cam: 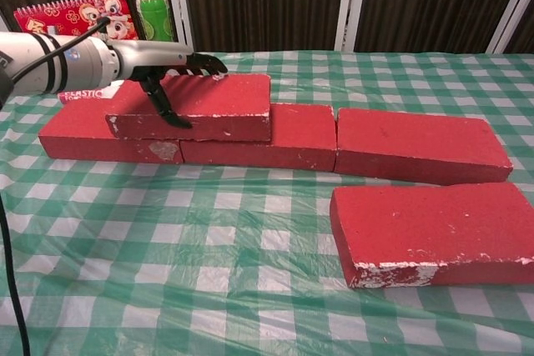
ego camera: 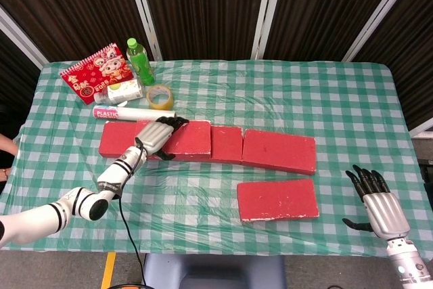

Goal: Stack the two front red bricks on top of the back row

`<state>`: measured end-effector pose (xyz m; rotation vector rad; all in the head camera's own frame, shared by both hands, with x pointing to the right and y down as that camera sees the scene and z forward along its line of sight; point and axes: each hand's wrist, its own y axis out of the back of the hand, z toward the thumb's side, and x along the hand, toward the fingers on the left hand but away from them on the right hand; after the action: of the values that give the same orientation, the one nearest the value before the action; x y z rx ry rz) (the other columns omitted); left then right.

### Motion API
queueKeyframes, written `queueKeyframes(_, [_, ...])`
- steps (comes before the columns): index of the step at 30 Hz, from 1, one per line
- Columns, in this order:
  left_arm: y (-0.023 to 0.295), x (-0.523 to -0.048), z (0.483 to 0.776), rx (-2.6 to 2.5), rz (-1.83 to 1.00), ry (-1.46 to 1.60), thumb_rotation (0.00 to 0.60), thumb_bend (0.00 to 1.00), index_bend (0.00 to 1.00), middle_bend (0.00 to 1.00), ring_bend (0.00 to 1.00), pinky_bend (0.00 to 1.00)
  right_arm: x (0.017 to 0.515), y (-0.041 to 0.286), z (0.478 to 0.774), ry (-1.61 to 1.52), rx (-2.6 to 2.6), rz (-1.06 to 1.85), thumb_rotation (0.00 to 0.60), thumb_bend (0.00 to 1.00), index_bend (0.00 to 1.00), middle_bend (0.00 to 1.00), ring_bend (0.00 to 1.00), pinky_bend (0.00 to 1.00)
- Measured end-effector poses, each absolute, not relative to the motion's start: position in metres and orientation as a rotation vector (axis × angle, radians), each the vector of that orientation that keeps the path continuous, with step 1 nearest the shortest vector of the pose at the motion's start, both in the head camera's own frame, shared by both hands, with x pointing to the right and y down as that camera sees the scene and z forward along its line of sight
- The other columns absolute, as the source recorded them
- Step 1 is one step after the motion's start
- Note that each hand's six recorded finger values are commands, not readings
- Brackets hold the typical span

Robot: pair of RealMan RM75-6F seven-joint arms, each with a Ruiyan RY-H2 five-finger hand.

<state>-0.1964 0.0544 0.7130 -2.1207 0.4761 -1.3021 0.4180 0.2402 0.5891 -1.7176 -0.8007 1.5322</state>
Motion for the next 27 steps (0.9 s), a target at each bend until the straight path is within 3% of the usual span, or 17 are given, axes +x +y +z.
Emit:
queueKeyframes(6, [0.0553,-0.1963,0.7146,-2.121,-1.307,0.45,0.6,0.3,0.0,0.22,0.09,0.08,0.4181,0.2402,0.5893,-0.801,-1.716,1.536,0.6,0.13,0.0,0.0,0.0,0.0])
queueKeyframes(27, [0.0503,-0.1971,0.7171,-2.132,-1.321,0.452,0.6,0.3,0.0,0.19,0.05,0.06,0.4173,0.2415,0.5916,-0.785,-1.708,1.548,0.6,0.13,0.0,0.0,0.0,0.0])
